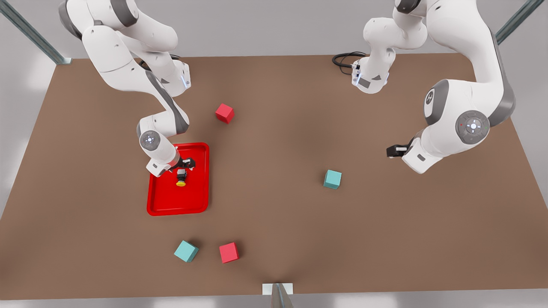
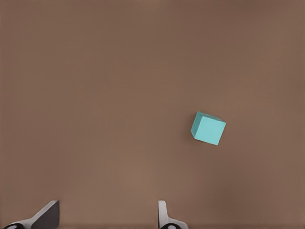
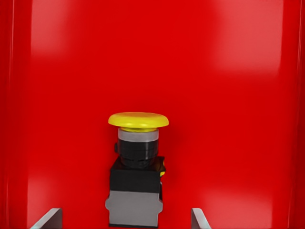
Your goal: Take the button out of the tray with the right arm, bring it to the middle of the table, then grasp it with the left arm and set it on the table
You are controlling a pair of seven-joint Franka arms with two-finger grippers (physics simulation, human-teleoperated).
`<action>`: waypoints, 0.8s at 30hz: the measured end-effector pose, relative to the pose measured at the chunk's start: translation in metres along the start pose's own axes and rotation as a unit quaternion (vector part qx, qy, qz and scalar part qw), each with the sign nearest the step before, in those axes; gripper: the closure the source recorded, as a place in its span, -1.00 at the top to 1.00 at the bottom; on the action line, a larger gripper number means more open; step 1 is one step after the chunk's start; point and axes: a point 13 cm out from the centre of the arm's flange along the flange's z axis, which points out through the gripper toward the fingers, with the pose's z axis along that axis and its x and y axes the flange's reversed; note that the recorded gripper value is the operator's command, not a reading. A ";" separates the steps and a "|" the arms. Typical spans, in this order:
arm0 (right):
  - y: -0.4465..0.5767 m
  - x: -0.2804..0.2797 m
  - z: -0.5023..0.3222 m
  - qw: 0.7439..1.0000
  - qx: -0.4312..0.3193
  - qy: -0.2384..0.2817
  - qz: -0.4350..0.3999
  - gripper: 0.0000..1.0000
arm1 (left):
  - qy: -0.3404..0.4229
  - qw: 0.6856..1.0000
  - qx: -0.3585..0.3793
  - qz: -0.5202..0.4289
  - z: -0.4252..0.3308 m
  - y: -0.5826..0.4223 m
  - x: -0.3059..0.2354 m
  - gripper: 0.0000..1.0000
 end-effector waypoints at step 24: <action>0.004 -0.016 0.011 1.000 -0.008 -0.013 -0.002 0.51 | 0.018 1.000 -0.006 -0.001 -0.005 -0.020 0.019 1.00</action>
